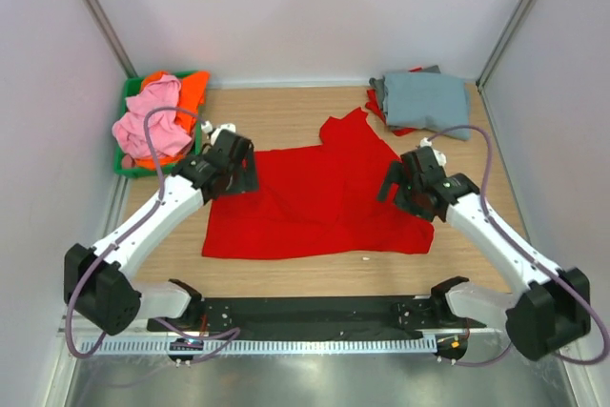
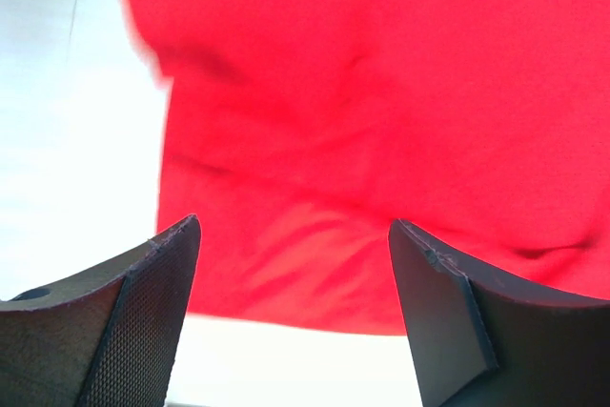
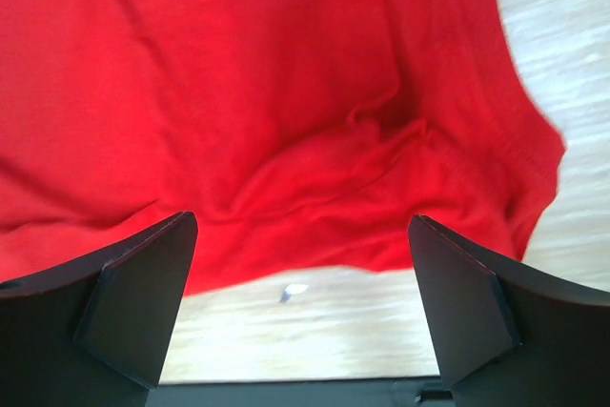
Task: Fold and stack the t-shirts
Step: Fold the tshirt
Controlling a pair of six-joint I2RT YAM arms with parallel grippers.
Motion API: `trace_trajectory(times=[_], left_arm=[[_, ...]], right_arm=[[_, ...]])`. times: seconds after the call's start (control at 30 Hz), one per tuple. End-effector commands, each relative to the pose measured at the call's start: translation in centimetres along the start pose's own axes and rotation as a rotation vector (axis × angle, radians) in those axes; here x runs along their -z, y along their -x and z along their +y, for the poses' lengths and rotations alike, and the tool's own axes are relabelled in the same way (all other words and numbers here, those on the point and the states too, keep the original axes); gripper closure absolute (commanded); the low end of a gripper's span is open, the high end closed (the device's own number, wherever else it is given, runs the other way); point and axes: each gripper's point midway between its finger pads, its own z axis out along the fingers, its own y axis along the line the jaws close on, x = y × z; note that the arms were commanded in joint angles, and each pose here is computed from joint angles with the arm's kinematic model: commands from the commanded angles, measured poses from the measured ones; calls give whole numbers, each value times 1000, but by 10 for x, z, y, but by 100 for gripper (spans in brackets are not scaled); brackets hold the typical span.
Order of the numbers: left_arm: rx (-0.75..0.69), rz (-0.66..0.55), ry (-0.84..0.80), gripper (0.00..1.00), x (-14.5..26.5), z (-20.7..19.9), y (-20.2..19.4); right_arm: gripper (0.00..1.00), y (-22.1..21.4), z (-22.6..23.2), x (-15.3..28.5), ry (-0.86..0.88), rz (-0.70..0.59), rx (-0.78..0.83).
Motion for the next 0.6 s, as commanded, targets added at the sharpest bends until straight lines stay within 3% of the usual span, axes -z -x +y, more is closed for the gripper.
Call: trace_trajectory(times=[0.0, 0.3, 0.57], left_arm=[[-1, 162, 151, 20, -30, 35, -62], [95, 226, 117, 21, -79, 21, -95], [152, 354, 192, 21, -81, 42, -152]], right_arm=[[0, 27, 1, -19, -71, -63, 114], [0, 33, 19, -78, -50, -37, 184], [0, -23, -18, -119, -141, 76, 66]])
